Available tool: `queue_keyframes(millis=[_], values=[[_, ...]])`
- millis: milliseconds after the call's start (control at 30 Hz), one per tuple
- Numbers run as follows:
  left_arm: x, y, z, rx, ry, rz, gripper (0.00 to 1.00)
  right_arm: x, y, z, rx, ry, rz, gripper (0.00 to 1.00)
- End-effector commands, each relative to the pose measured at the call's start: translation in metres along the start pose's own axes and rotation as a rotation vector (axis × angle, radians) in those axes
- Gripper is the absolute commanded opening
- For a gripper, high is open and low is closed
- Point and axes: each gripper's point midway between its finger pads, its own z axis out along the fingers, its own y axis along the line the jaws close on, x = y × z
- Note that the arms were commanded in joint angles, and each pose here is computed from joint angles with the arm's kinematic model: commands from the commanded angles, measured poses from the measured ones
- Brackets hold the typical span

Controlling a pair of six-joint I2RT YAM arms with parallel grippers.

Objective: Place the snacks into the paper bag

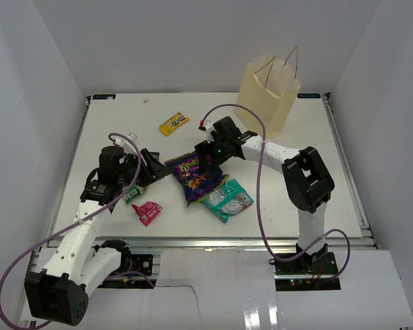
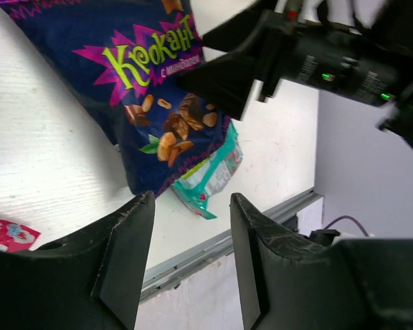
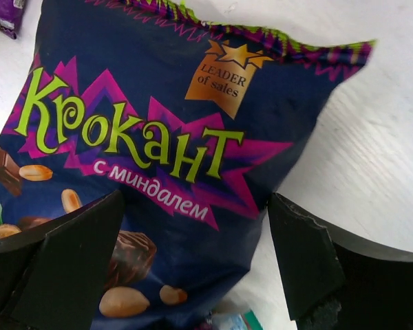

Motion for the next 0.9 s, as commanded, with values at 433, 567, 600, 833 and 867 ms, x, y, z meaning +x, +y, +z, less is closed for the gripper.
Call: queue_keyframes(millis=[433, 567, 600, 833, 867], values=[[0.026, -0.004, -0.02, 0.072, -0.02, -0.087, 0.59, 0.035, 0.023, 0.026, -0.439, 0.067, 0.128, 0.29], [0.027, -0.003, -0.018, 0.079, -0.018, -0.094, 0.59, 0.024, 0.012, 0.018, -0.452, 0.019, 0.092, 0.08], [0.028, -0.003, -0.018, 0.082, -0.017, -0.094, 0.59, 0.016, 0.016, 0.009, -0.486, -0.004, 0.082, 0.08], [0.027, -0.005, -0.018, 0.102, -0.03, -0.087, 0.59, -0.038, 0.043, -0.082, -0.773, -0.252, -0.087, 0.08], [0.025, -0.006, -0.019, 0.107, -0.037, -0.082, 0.59, -0.045, 0.042, -0.092, -0.778, -0.285, -0.112, 0.08]])
